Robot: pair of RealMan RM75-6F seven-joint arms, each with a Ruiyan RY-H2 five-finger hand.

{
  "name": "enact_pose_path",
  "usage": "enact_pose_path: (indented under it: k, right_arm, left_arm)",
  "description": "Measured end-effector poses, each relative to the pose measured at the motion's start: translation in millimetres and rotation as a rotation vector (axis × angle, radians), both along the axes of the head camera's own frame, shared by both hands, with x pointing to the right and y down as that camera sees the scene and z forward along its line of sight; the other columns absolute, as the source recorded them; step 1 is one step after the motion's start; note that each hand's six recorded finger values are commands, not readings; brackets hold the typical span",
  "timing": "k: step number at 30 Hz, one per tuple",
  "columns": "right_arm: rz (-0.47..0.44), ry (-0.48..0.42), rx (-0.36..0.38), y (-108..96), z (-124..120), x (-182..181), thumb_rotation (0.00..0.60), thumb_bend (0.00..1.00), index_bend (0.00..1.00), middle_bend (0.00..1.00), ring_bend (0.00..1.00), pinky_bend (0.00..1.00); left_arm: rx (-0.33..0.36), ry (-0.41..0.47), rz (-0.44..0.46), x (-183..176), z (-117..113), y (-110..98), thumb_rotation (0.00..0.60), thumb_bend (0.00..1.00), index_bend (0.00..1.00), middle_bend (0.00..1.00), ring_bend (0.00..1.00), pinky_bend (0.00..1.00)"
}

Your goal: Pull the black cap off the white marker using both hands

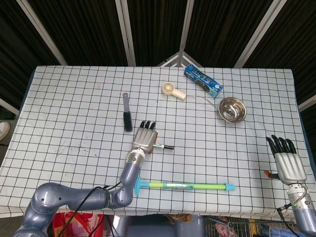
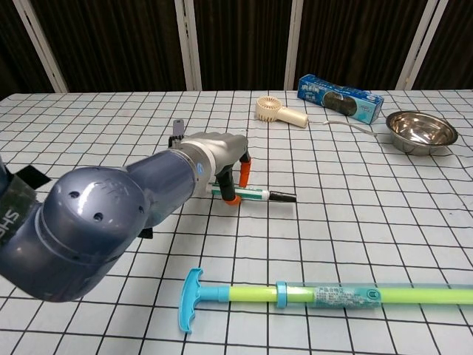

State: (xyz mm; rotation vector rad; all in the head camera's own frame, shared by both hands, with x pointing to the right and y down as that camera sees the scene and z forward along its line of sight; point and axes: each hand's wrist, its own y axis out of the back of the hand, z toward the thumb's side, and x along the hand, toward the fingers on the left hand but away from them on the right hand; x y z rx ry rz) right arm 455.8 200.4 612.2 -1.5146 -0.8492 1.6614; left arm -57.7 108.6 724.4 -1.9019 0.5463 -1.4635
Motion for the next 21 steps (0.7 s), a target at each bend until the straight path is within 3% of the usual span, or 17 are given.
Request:
enact_pose_path:
  k: [10, 21]
  right_arm:
    - [-0.011, 0.003, 0.005, -7, -4, -11, 0.6, 0.15, 0.04, 0.05, 0.0, 0.0]
    - [-0.043, -0.01, 0.008, -20, -5, -37, 0.6, 0.15, 0.05, 0.05, 0.0, 0.0]
  left_arm:
    - [0.015, 0.021, -0.034, -24, -19, -7, 0.6, 0.56, 0.57, 0.07, 0.0, 0.0]
    - [0.079, -0.009, -0.078, -72, -57, -25, 0.6, 0.55, 0.57, 0.07, 0.0, 0.0]
